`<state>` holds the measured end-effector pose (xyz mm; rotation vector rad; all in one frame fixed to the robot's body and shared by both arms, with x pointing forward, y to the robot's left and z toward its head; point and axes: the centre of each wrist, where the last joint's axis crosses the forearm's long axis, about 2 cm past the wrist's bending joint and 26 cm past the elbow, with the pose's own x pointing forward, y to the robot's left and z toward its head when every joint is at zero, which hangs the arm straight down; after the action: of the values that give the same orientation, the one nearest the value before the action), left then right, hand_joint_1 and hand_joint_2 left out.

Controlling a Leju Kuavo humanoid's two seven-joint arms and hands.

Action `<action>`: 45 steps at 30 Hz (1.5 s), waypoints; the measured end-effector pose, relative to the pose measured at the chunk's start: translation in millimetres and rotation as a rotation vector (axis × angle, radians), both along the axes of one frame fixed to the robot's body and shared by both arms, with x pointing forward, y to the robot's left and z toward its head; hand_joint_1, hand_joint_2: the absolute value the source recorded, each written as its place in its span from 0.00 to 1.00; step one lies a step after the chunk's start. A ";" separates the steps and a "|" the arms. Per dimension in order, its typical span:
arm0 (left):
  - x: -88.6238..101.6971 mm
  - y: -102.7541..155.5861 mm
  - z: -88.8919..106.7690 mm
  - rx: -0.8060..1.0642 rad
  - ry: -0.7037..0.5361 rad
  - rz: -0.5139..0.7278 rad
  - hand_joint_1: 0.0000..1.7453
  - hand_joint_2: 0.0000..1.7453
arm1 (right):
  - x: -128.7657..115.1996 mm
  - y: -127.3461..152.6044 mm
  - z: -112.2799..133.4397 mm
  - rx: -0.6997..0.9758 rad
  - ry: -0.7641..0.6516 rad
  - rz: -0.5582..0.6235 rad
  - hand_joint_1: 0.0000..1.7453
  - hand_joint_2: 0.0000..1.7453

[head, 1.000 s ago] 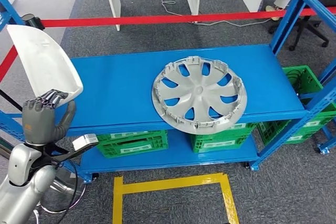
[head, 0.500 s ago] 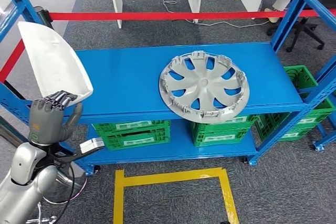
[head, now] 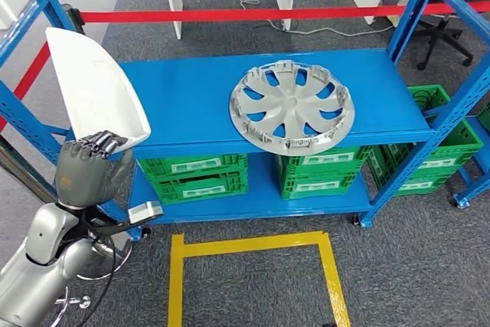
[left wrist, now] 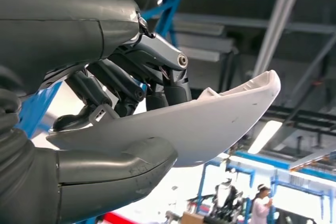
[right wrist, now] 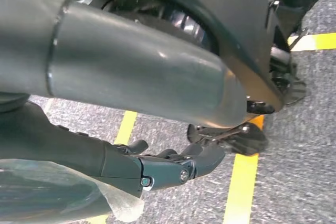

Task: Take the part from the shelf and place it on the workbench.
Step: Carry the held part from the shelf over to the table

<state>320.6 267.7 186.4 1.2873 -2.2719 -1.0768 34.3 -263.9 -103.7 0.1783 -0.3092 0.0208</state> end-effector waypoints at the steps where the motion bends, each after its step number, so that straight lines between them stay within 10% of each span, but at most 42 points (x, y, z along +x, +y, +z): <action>1: 0.1 0.9 0.0 0.002 0.000 0.001 1.00 1.00 | -0.1 0.2 0.1 0.001 0.000 -0.001 0.00 0.00; 21: -31.6 60.7 -20.6 0.011 0.040 0.116 1.00 1.00 | -9.7 8.6 5.3 -0.010 -0.002 -0.039 0.00 0.00; 45: -22.2 75.7 -2.5 -0.064 0.018 0.130 1.00 1.00 | -4.6 10.5 9.3 0.042 -0.030 -0.085 0.00 0.00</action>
<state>298.4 343.4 183.9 1.3722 -2.1584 -0.9599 29.7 -253.4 -94.4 0.2062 -0.3469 -0.0671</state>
